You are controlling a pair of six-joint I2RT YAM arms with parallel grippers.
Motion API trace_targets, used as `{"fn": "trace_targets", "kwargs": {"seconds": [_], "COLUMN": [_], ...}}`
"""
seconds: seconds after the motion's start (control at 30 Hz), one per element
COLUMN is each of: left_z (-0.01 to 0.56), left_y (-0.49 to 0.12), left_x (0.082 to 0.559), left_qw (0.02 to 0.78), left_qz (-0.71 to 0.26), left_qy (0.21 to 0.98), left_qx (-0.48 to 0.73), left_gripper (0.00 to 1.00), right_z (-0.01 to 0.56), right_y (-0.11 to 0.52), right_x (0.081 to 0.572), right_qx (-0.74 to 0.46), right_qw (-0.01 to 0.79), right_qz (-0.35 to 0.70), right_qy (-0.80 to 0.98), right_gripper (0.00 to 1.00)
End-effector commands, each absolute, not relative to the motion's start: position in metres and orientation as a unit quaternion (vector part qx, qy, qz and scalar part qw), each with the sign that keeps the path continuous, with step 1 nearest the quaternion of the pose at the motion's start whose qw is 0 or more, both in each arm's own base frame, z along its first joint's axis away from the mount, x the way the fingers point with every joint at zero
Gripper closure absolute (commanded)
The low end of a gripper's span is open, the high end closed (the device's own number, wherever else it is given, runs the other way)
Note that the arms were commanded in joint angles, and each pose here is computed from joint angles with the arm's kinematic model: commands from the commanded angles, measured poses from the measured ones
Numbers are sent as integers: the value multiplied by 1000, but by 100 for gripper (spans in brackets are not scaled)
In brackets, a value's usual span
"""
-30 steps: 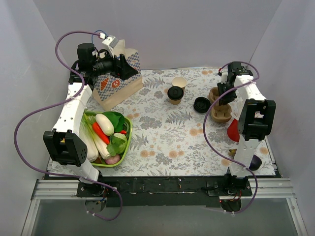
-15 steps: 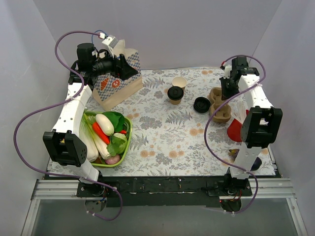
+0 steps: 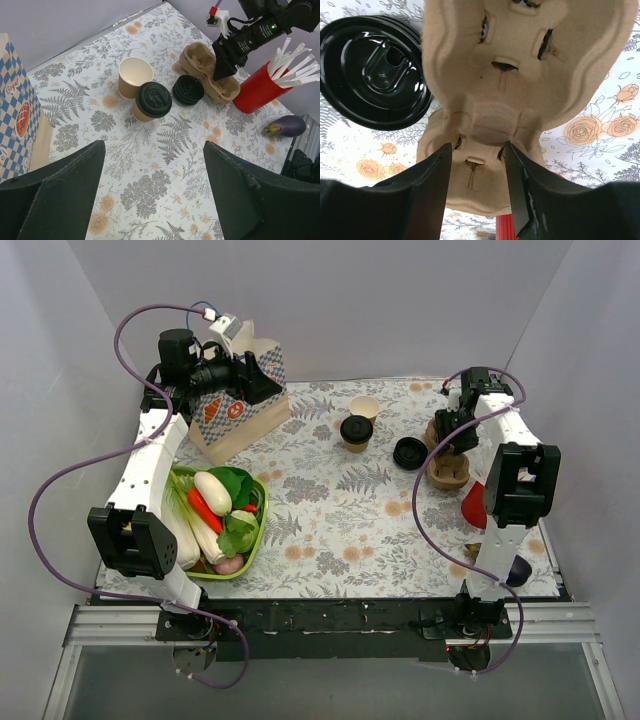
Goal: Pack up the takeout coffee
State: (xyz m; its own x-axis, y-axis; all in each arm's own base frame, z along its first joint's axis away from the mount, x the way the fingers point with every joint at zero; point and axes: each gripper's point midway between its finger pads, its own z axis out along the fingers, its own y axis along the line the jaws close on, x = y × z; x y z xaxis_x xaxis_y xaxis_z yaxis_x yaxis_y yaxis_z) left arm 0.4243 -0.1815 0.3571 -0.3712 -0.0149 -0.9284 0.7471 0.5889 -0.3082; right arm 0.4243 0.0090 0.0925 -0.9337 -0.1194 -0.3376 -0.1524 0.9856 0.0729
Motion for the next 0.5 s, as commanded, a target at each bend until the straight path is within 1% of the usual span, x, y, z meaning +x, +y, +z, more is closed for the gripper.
{"fn": "trace_targets", "kwargs": {"seconds": [0.0, 0.47], "left_z": [377, 371], "left_y": [-181, -182], "left_x": [409, 414], "left_qw": [525, 518], "left_qz": [-368, -370], "left_qy": [721, 724], "left_qx": [264, 264], "left_gripper": [20, 20], "right_z": [100, 96], "right_y": [8, 2], "right_x": [441, 445], "right_qx": [-70, -65], "right_qw": [190, 189], "right_qz": [40, 21], "right_qy": [978, 980], "right_gripper": [46, 49]}}
